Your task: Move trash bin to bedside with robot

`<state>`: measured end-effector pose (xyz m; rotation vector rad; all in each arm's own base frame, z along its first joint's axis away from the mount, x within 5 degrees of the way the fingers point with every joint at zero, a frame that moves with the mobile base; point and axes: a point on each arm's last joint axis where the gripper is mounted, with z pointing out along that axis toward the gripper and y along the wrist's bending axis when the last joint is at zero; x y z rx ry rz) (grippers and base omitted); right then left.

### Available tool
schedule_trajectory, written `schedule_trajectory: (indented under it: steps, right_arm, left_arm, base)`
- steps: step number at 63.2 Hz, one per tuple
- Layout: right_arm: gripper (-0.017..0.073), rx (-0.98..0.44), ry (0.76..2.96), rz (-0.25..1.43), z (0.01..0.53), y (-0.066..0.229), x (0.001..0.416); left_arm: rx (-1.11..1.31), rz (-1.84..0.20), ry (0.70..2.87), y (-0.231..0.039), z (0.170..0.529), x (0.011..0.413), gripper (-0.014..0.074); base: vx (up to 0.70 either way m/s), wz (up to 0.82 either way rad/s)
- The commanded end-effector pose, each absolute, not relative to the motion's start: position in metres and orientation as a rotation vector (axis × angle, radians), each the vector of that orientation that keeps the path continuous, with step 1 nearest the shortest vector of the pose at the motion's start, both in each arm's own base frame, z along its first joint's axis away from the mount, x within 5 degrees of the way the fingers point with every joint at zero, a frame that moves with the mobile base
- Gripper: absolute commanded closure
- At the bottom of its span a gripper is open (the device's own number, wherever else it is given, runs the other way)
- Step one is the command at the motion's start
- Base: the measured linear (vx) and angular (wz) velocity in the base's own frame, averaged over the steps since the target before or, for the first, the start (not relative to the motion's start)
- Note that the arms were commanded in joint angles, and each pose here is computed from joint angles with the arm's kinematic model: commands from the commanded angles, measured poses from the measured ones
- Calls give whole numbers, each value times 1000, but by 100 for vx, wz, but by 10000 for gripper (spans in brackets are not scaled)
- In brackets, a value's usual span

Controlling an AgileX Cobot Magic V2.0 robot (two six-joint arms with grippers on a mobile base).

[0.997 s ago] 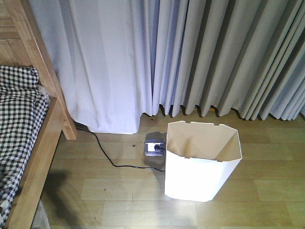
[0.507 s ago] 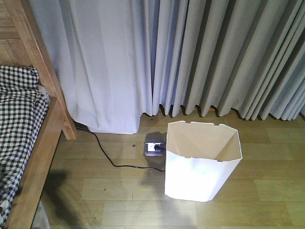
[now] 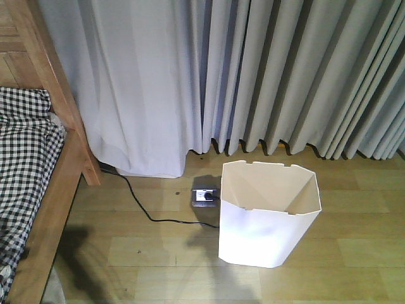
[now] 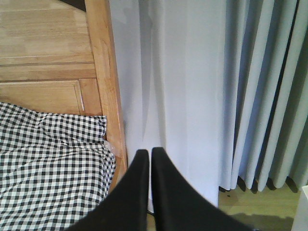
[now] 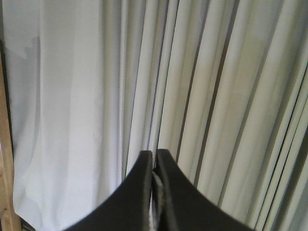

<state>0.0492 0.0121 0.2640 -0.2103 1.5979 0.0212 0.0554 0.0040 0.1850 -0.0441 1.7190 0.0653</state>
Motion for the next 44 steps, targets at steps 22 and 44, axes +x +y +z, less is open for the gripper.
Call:
schedule_trajectory:
  steps: [22,44]
  right_arm:
    - [568,-206,1508,-66,274,8,50]
    - [568,-136,1465,-115,204,1,56]
  left_arm:
    - [-45,63,1652,4,186,56,600]
    - [-45,63,1652,4,186,56,600]
  base:
    - [0,0]
    - [0,0]
